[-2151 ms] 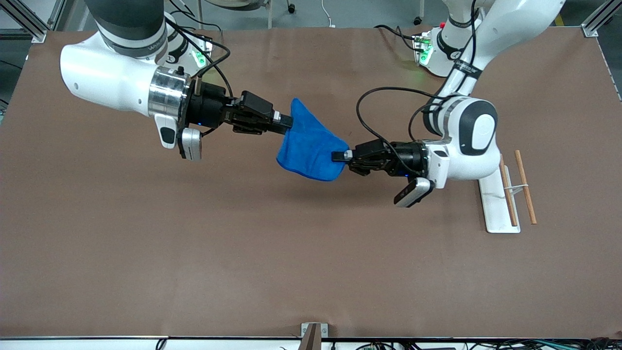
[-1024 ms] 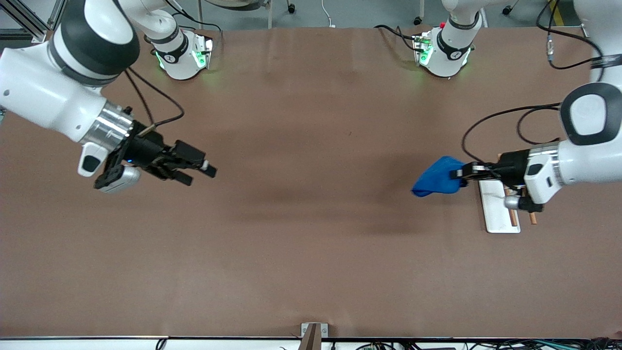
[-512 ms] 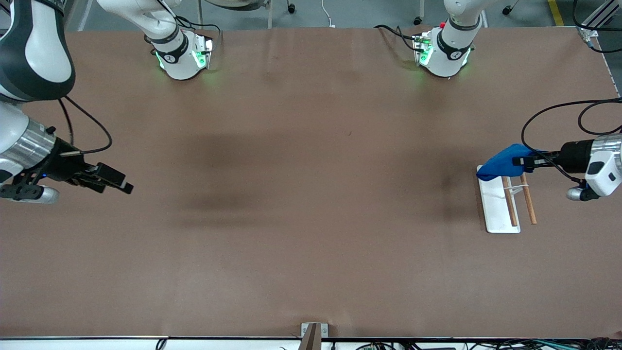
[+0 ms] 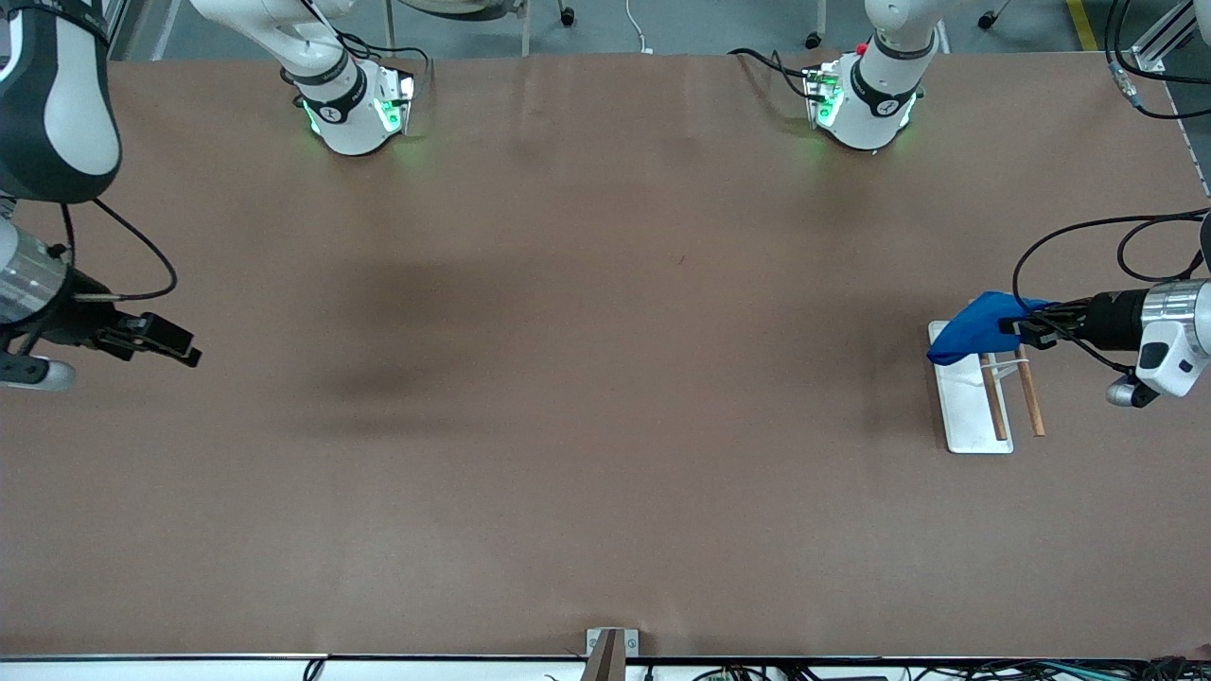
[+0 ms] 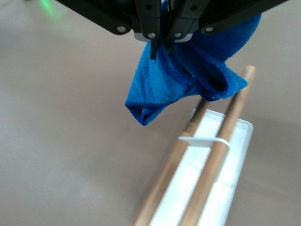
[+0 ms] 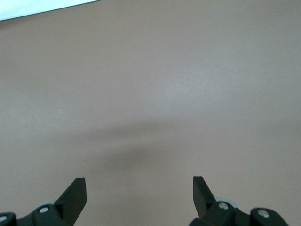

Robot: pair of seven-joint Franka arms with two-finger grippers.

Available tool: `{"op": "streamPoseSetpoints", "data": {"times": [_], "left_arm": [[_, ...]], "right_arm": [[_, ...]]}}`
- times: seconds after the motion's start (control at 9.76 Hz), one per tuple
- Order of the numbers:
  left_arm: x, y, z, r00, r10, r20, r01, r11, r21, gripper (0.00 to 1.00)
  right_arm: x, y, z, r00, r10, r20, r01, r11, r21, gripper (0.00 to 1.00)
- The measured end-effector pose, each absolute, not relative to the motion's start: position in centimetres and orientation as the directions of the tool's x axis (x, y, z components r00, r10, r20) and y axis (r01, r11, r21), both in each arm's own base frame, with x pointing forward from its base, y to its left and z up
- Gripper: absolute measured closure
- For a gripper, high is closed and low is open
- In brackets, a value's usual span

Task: Right arm passes towel to left arm to hang
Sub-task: 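Lower the towel with the left gripper over the wooden dowels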

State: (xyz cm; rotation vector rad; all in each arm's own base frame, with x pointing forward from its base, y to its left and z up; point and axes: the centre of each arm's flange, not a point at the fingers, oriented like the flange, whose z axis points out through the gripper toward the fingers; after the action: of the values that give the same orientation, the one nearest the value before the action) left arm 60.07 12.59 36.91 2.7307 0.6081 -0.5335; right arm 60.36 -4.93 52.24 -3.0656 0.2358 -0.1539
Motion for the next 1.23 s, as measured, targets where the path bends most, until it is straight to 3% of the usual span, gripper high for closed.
{"op": "streamPoseSetpoints", "data": {"times": [0.41, 0.82, 1.23], "left_arm": [[62.4, 14.1, 36.5, 0.863, 0.334, -0.379, 0.431, -0.879, 0.205, 0.97], [62.9, 17.5, 33.0, 0.843, 0.374, -0.387, 0.484, -0.841, 0.242, 0.97], [63.1, 19.1, 33.9, 0.876, 0.335, -0.346, 0.436, -0.858, 0.273, 0.96]], "right_arm": [[58.2, -8.3, 55.6, 0.978, -0.181, 0.101, -0.18, -0.983, -0.016, 0.0], [54.6, -6.9, 58.9, 0.987, -0.159, 0.003, -0.159, -0.987, -0.022, 0.0], [52.8, -5.1, 59.7, 0.995, -0.096, -0.027, -0.097, -0.995, -0.027, 0.0]]}}
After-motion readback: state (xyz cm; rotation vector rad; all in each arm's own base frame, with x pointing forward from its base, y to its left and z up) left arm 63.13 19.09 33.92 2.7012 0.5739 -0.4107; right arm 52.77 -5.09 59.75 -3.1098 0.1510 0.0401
